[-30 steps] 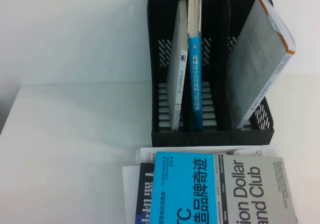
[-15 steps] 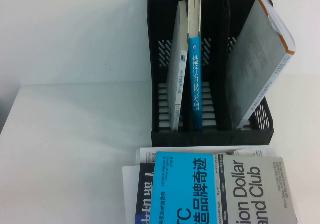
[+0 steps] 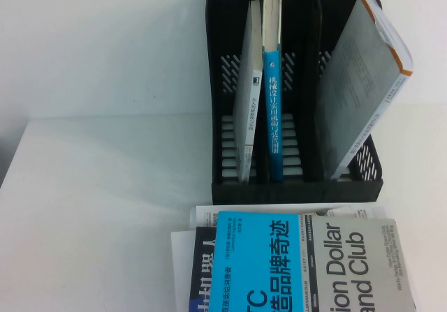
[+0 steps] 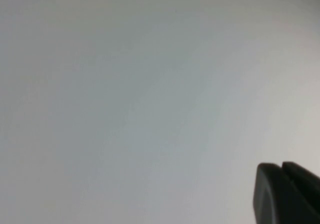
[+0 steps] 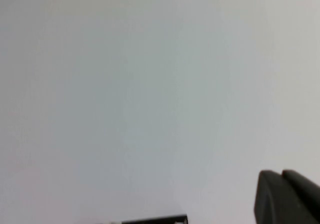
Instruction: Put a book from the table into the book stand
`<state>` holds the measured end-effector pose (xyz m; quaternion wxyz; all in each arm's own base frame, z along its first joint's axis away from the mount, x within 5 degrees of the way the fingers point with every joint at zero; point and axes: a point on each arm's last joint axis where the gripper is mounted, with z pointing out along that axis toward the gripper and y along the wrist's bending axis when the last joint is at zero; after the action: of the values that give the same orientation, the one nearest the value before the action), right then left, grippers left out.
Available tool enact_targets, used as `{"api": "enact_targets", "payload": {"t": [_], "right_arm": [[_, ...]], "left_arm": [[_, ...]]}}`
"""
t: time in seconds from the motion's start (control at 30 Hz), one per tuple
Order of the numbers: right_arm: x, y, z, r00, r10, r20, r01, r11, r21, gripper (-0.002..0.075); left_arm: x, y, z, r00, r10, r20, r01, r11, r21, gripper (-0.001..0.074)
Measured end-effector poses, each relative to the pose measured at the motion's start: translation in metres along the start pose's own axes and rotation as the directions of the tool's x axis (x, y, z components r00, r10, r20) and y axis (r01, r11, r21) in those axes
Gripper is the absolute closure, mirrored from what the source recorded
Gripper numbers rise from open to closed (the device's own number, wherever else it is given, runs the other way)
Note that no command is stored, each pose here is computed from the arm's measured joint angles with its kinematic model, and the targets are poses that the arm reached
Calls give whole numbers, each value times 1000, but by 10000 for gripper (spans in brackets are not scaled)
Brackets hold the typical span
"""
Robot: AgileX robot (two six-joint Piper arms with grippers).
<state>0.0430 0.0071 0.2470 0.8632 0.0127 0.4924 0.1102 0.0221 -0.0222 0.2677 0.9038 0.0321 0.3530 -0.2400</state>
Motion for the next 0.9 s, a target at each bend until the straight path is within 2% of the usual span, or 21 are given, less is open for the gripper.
{"api": "enact_targets", "payload": {"t": [0.07, 0.2, 0.33, 0.47, 0.6, 0.73, 0.9], "right_arm": [[-16, 2, 4, 998, 15, 54, -15, 1000, -5, 729], [-72, 12, 13, 980, 23, 198, -17, 999, -31, 729], [-134, 22, 20, 964, 42, 264, -34, 999, -35, 729], [-173, 26, 44, 985, 35, 170, -38, 999, 14, 729], [-176, 21, 85, 998, 14, -67, -8, 995, 97, 729], [-156, 13, 108, 959, 17, -284, 30, 987, 160, 729], [-148, 13, 110, 927, 151, -344, -86, 976, 198, 729]], "left_arm": [[-6, -1, 0, 997, -49, 61, 49, 999, 14, 738], [-24, -1, 14, 991, -117, 58, 119, 992, -41, 738], [-60, -7, 37, 997, -81, 10, 81, 988, -131, 738], [-93, -12, 57, 999, -23, -38, 14, 976, -218, 738], [-102, -8, 76, 993, 26, -112, -55, 963, -264, 738], [-97, -5, 81, 986, 60, -157, -101, 958, -269, 738], [-100, -9, 83, 987, 103, -125, -129, 967, -218, 738]]}}
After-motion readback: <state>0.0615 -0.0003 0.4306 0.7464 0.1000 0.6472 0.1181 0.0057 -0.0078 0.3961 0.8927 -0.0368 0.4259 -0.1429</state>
